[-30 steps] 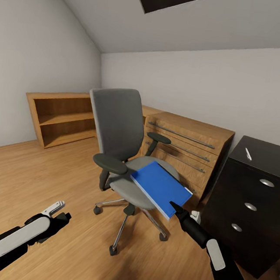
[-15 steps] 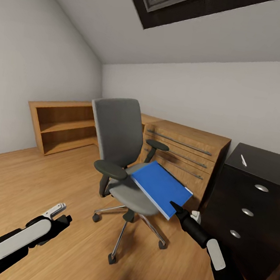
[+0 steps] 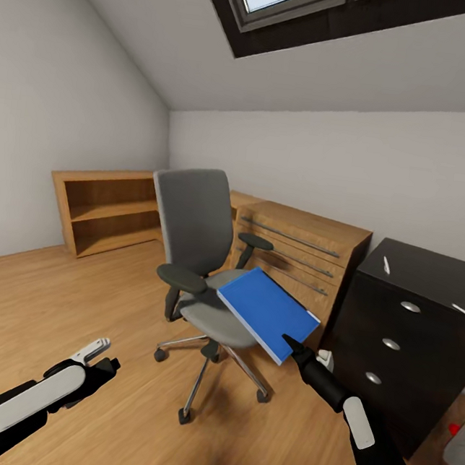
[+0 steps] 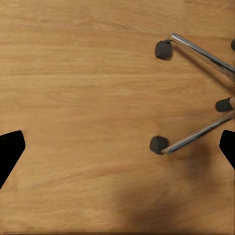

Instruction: In the bedroom, organize the workspace by keeping the computer under the desk, ensuring the monitor is on the desk, placing the keyboard on the desk next to the monitor, placing the mouse on the desk next to the keyboard, moving the folder from the swivel chair onto the desk next to the mouse, stacking the notebook on top of the folder with the pen on top of the notebook, and positioning the swivel chair next to the desk.

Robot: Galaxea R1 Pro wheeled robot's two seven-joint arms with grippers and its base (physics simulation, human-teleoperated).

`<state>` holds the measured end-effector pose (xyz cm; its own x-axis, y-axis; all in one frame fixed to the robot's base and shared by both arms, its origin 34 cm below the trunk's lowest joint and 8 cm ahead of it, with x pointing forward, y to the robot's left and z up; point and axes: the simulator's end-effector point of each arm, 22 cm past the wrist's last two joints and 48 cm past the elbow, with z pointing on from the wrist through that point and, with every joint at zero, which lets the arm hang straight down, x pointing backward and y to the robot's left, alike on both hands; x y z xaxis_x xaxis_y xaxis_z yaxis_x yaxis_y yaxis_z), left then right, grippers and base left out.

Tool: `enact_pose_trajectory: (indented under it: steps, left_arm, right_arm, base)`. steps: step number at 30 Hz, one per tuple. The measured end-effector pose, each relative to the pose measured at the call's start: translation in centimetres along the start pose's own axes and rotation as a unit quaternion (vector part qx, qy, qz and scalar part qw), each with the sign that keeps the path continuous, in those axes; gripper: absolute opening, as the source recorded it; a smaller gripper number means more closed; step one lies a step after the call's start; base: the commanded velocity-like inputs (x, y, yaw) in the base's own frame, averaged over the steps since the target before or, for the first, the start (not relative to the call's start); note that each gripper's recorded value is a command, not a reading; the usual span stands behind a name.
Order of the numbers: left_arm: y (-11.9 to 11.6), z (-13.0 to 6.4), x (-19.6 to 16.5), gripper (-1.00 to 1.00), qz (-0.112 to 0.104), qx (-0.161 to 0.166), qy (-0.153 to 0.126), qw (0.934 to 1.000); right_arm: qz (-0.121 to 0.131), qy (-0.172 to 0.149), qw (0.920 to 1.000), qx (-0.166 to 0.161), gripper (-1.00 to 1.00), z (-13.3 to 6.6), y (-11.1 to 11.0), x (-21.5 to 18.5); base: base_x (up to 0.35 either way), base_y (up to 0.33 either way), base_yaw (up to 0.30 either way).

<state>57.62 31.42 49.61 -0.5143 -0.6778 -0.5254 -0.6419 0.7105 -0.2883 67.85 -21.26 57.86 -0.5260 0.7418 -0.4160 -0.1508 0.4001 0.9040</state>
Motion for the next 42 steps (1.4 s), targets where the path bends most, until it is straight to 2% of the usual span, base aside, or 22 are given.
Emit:
enact_pose_trajectory:
  steps: [5,8,12,36,42]
  left_arm:
    - [-0.5,-0.7,-0.7,1.00,0.000,0.000,0.000,1.0000]
    - [-0.8,-1.2,-1.1,1.00,0.000,0.000,0.000,1.0000]
    - [-1.2,-1.8,-1.7,1.00,0.000,0.000,0.001,1.0000]
    - [-3.8,-5.3,-4.6,1.00,0.000,0.002,0.005,1.0000]
    - [-5.0,-6.3,-4.7,1.00,-0.001,0.007,0.011,0.9999]
  right_arm:
    - [0.000,-0.001,1.0000,-0.002,-1.00,0.1,1.1,-0.7]
    - [0.000,-0.001,0.9996,-0.029,-1.00,0.1,2.8,-1.1]
    - [0.000,0.000,0.9990,-0.045,-1.00,0.1,4.2,-1.5]
    - [0.002,-0.007,0.9987,-0.050,-1.00,0.3,8.9,-4.8]
    - [0.002,-0.006,0.9988,-0.050,-1.00,0.4,9.9,-5.4]
  base:
    - [-0.025,-0.008,0.000]
    - [-0.002,-0.001,0.000]
    - [0.000,0.000,0.000]
    - [0.000,0.000,0.000]
    - [-0.199,0.000,0.000]
